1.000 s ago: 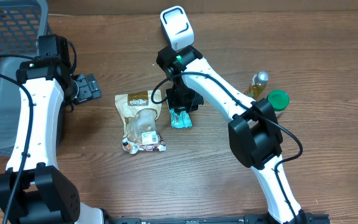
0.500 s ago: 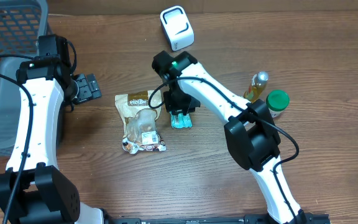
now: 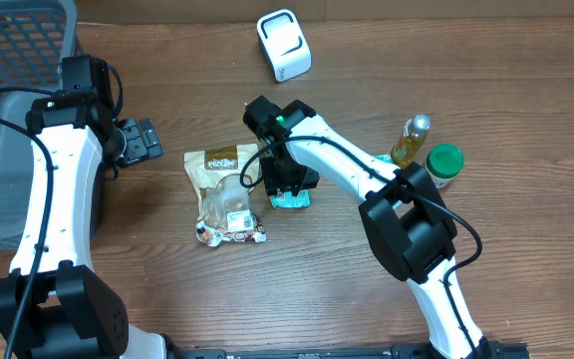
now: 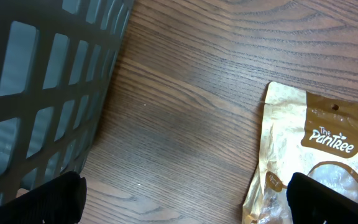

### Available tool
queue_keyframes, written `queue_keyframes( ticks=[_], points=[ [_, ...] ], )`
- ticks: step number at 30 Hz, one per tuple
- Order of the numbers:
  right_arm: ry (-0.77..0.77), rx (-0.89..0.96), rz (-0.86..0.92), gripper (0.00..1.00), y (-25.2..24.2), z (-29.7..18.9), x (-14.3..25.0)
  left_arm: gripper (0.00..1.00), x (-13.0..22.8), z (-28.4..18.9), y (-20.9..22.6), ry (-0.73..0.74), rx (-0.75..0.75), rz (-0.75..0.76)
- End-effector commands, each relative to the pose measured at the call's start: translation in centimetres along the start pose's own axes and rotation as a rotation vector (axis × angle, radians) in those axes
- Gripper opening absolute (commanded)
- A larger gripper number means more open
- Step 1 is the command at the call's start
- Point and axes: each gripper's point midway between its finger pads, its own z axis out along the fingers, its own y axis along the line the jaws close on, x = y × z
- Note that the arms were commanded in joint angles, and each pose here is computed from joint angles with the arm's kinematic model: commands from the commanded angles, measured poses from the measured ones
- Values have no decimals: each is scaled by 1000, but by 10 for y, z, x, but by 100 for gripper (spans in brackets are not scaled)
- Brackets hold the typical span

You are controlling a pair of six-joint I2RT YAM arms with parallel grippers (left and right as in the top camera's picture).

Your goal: Scan the item barcode

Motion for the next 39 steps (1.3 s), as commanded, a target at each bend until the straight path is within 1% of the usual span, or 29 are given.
queue_keyframes(
  ticks=[1, 5, 10, 15, 18, 20, 21, 30, 39],
  points=[
    [41, 21, 2, 53, -4, 15, 11, 100, -7, -10, 2, -37, -4, 6],
    [35, 17, 2, 52, -2, 7, 8, 100, -7, -10, 2, -37, -4, 6],
    [10, 5, 2, 53, 4, -25, -2, 100, -7, -10, 2, -37, -4, 6],
    [54, 28, 5, 52, -1, -43, 9, 100, -7, -10, 2, -37, -4, 6],
    [95, 51, 18, 37, -6, -43, 19, 100, -7, -10, 2, -37, -4, 6],
    [109, 61, 46, 31, -8, -42, 23, 99, -7, -10, 2, -37, -4, 5],
    [111, 63, 57, 29, -9, -42, 23, 100, -7, -10, 2, -37, -4, 6],
    [114, 69, 103, 30, -8, -41, 25, 100, -7, -10, 2, -37, -4, 6],
    [115, 76, 131, 30, -10, -20, 26, 99, -7, -10, 2, -37, -4, 6]
  ],
)
